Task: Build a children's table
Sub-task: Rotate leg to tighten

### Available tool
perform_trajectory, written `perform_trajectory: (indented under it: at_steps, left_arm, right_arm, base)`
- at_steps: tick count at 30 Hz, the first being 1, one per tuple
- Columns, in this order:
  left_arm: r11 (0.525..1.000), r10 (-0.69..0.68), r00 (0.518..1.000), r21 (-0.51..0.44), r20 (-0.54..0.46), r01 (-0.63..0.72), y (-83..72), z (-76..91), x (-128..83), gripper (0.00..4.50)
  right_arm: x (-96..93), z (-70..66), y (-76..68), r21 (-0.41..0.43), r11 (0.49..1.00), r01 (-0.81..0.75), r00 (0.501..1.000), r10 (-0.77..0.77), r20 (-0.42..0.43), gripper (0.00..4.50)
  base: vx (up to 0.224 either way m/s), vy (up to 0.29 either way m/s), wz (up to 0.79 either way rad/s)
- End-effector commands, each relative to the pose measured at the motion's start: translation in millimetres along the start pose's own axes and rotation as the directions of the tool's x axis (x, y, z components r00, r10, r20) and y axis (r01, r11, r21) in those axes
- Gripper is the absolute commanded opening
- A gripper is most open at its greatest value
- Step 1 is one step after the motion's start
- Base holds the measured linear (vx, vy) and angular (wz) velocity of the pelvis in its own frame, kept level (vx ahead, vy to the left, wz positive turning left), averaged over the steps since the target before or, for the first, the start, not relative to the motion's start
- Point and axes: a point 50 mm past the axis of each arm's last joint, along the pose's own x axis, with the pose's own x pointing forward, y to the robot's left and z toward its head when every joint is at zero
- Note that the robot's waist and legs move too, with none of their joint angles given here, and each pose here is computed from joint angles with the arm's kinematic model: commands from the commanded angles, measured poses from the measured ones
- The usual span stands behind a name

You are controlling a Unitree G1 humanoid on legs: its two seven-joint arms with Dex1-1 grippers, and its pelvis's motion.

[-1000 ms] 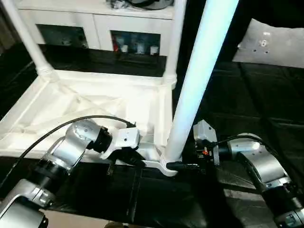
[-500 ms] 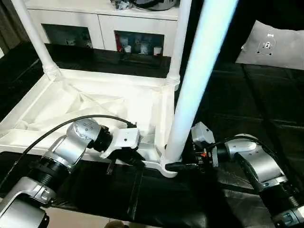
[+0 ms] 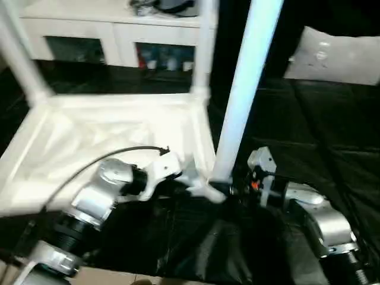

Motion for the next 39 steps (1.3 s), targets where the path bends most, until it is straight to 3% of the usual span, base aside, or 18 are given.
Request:
perform_trajectory:
  at_steps: [1, 4, 5, 7, 11, 17, 20, 21, 23, 28, 30, 39]
  left_arm:
    - [0.990, 0.142, 0.986, -0.030, 0.088, -0.140, 1.6, 21.9, 14, 0.00]
    - [0.956, 0.288, 0.953, -0.086, 0.098, -0.280, 4.7, 35.5, 24, 0.00]
    - [0.935, 0.348, 0.932, -0.108, 0.100, -0.337, 5.1, 42.9, 29, 0.00]
    - [0.923, 0.378, 0.919, -0.122, 0.113, -0.365, 2.6, 51.6, 34, 0.00]
    - [0.938, 0.342, 0.928, -0.110, 0.150, -0.328, -8.8, 64.7, 44, 0.00]
    - [0.960, 0.277, 0.951, -0.078, 0.139, -0.269, -19.1, 62.0, 44, 0.00]
    - [0.963, 0.267, 0.956, -0.069, 0.124, -0.261, -17.9, 55.8, 39, 0.00]
    - [0.964, 0.264, 0.957, -0.064, 0.117, -0.258, -16.4, 52.7, 37, 0.00]
    - [0.967, 0.252, 0.962, -0.054, 0.101, -0.248, -13.2, 47.0, 32, 0.00]
    - [0.980, 0.197, 0.979, 0.003, 0.049, -0.198, -3.5, 31.8, 16, 0.00]
    - [0.990, 0.127, 0.992, 0.061, 0.023, -0.128, 2.2, 24.7, 6, 0.00]
    - [0.965, -0.114, 0.991, 0.229, -0.068, 0.127, 9.1, 12.2, -13, 0.00]
  right_arm:
    - [32.5, -11.4, 40.0, 0.072, 0.988, -0.134, 0.991, 0.136, -0.022, 2.61]
    - [54.2, -7.5, 37.7, 0.151, 0.986, 0.069, 0.998, -0.069, -0.008, 2.61]
    - [65.5, -4.8, 35.4, 0.190, 0.964, 0.185, 0.982, -0.186, -0.014, 2.61]
    - [72.6, -3.1, 33.6, 0.235, 0.933, 0.273, 0.961, -0.275, -0.024, 2.61]
    - [83.5, 1.4, 35.8, 0.341, 0.874, 0.347, 0.932, -0.361, -0.025, 2.61]
    - [86.7, 5.7, 35.9, 0.321, 0.873, 0.368, 0.922, -0.388, -0.002, 2.61]
    - [82.1, 6.7, 32.4, 0.312, 0.880, 0.358, 0.924, -0.383, 0.020, 2.61]
    - [79.5, 6.7, 29.9, 0.303, 0.881, 0.363, 0.921, -0.388, 0.025, 3.10]
    - [73.3, 7.2, 24.7, 0.307, 0.881, 0.361, 0.920, -0.391, 0.040, 3.25]
    - [53.2, 9.5, 14.2, 0.234, 0.921, 0.312, 0.936, -0.340, 0.094, 3.59]
    - [34.8, 11.4, 9.0, 0.164, 0.957, 0.240, 0.957, -0.261, 0.125, 3.87]
    - [-8.6, 11.7, 0.6, -0.030, 1.000, -0.005, 0.998, 0.007, 0.057, 4.45]
  base:
    - [0.000, 0.000, 0.00]
    - [0.000, 0.000, 0.00]
    - [0.000, 0.000, 0.00]
    - [0.000, 0.000, 0.00]
    - [0.000, 0.000, 0.00]
    - [0.000, 0.000, 0.00]
    - [0.000, 0.000, 0.00]
    - [0.000, 0.000, 0.00]
    - [0.000, 0.000, 0.00]
    - [0.000, 0.000, 0.00]
    - [0.000, 0.000, 0.00]
    - [0.000, 0.000, 0.00]
